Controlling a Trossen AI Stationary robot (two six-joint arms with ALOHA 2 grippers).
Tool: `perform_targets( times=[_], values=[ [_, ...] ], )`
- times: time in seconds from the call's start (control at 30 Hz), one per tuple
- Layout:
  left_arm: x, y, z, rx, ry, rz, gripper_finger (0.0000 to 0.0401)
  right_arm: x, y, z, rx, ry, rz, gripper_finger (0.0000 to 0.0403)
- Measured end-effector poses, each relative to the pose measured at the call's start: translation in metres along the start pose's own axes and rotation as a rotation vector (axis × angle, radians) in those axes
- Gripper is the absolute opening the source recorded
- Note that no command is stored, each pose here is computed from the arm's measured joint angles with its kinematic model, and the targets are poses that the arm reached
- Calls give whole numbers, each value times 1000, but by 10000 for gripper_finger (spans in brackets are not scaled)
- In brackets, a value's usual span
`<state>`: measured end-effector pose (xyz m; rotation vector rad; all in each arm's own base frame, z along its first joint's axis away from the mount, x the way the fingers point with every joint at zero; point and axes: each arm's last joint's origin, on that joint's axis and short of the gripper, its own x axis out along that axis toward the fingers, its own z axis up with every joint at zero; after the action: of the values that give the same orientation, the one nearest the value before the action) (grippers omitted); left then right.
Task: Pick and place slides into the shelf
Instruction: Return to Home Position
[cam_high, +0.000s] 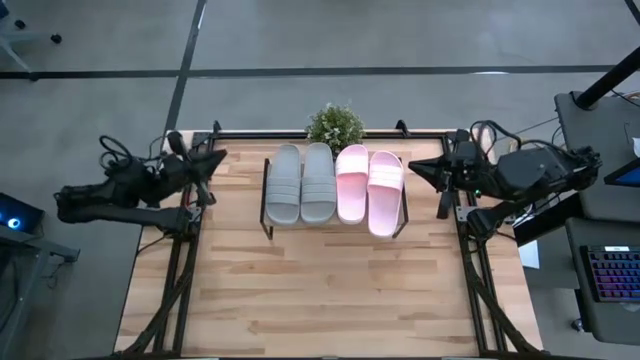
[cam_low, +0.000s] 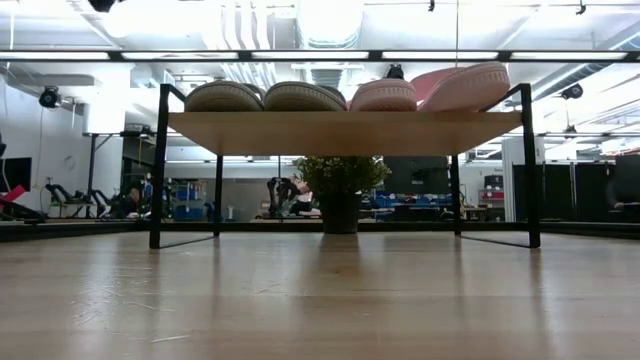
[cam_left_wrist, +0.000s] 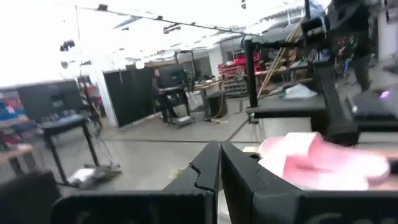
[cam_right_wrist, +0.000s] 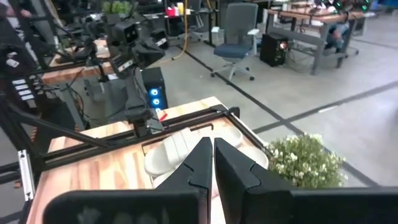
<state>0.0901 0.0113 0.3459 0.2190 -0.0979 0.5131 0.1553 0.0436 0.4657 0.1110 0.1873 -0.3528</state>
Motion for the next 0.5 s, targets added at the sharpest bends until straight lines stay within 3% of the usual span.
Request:
perform_targets(
  times=[0.2, 0.3, 0.5],
  values=[
    [-41, 22, -9, 14, -50, 8, 0, 3, 0, -7, 45, 11, -19, 8],
    [-63, 34, -13, -37, -32, -11, 0, 5, 1, -9, 37, 18, -21, 8],
    [-72, 33, -25, -124, 9, -137, 0, 5, 1, -10, 25, 9, -56, 8]
  ],
)
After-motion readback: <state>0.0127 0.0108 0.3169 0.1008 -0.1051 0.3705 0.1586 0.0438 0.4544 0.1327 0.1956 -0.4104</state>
